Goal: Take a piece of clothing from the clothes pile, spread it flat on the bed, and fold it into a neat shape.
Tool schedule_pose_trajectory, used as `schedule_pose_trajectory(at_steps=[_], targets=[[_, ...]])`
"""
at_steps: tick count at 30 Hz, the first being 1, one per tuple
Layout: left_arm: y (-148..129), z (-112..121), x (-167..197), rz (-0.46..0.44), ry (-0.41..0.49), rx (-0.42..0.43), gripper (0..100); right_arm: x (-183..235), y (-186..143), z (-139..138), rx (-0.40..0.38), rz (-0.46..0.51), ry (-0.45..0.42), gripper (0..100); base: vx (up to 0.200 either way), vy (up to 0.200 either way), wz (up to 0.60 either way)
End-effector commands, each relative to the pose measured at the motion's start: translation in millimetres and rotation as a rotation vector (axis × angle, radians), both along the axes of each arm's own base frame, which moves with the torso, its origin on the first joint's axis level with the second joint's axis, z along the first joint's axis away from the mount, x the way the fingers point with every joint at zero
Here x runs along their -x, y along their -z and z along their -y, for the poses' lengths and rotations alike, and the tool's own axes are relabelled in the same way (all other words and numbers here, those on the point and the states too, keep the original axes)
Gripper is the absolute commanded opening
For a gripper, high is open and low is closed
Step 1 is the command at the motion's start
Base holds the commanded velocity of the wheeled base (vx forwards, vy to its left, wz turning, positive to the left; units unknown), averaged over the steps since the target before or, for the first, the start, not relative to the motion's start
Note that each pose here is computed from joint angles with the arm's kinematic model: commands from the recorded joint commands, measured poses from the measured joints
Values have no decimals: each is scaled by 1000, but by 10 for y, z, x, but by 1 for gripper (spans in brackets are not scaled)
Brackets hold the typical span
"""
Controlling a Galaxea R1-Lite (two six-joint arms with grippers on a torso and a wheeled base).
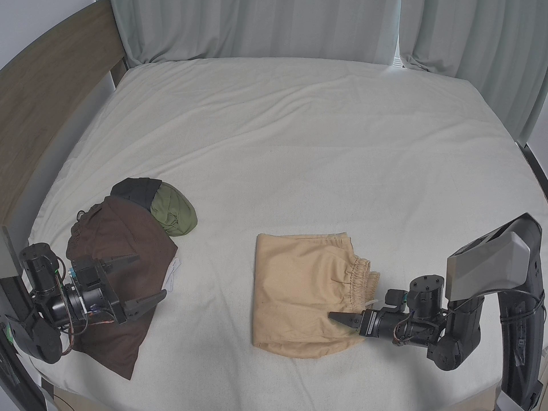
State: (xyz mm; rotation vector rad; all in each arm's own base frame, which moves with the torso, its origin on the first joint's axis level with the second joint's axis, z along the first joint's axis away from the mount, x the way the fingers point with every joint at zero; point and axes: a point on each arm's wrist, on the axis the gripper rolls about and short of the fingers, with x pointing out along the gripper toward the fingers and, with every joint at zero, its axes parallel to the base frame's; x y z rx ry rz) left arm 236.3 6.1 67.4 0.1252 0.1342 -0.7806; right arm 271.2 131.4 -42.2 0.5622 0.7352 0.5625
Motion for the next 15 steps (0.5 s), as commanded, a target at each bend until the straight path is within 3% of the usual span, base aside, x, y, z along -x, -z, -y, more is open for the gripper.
schedule_pose_trajectory(at_steps=[1, 14, 15], targets=[[19, 2, 20, -12, 2, 2, 100, 4, 6, -9, 0, -1, -3, 100, 0, 0, 0], [28, 32, 33, -20, 12, 2, 100, 29, 1, -38, 1, -2, -14, 100, 0, 0, 0], [29, 28, 36, -21, 11, 2, 100, 32, 5, -42, 1, -3, -17, 0, 0, 0, 0]])
